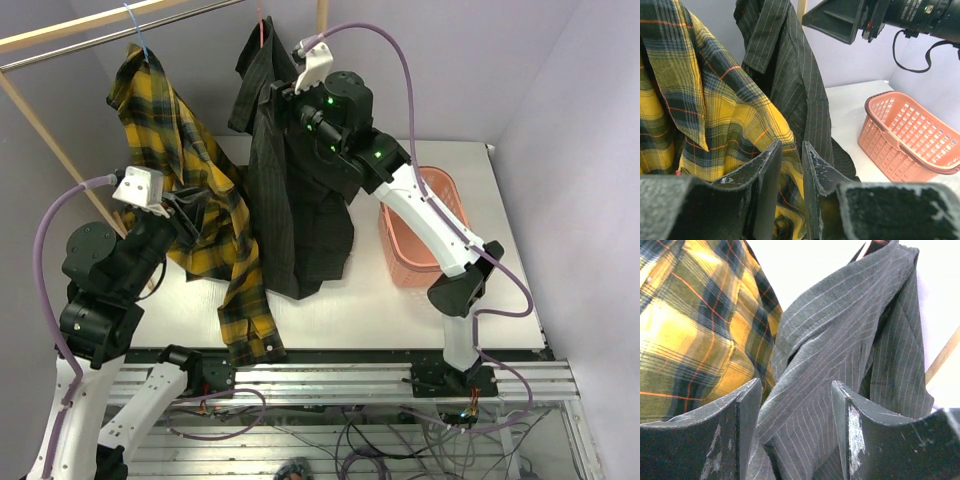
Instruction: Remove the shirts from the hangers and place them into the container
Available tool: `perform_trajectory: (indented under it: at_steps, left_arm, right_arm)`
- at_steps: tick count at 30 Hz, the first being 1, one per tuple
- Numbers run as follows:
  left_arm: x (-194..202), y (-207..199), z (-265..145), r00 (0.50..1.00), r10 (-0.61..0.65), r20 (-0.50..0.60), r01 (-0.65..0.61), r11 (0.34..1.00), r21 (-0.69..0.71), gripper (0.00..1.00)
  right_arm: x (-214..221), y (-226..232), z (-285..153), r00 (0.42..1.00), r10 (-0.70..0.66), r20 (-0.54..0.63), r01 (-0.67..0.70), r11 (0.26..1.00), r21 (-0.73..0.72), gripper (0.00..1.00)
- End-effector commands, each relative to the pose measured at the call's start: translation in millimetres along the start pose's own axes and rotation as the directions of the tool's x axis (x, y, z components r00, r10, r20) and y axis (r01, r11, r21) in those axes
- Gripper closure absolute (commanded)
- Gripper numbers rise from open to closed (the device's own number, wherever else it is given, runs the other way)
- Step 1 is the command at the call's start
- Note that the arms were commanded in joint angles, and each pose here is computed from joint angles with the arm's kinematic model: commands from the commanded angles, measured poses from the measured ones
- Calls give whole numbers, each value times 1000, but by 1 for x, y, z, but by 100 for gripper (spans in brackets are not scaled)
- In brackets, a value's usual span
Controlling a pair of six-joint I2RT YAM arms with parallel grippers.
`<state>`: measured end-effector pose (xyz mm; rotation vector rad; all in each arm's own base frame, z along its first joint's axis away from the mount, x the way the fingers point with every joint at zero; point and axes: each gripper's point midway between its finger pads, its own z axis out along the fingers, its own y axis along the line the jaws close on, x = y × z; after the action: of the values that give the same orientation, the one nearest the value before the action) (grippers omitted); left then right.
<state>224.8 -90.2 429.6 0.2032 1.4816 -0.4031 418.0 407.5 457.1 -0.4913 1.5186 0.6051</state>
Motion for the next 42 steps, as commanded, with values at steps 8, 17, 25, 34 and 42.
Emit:
perform_trajectory:
  at_steps: [8, 17, 25, 34, 42]
  left_arm:
    - [12, 3, -1, 999, 5, -35, -6, 1000, -12, 67]
    - [15, 0, 0, 999, -18, -38, 18, 1000, 0, 68]
    - [14, -1, 3, 999, -19, -44, 19, 1000, 5, 68]
    - [23, -1, 8, 998, -30, -61, 30, 999, 10, 69]
    - [28, 2, 9, 997, -20, -81, 20, 1000, -4, 69]
  right_arm:
    - [-3, 21, 3, 1000, -22, 16, 23, 1000, -3, 41]
    - [44, -3, 13, 994, 14, -109, -5, 997, 81, 43]
    - [37, -64, -13, 989, 109, -98, -91, 982, 165, 47]
    - [16, -115, -13, 988, 148, -50, -146, 989, 35, 55]
    - [6, -106, 4, 994, 108, -27, -110, 991, -78, 56]
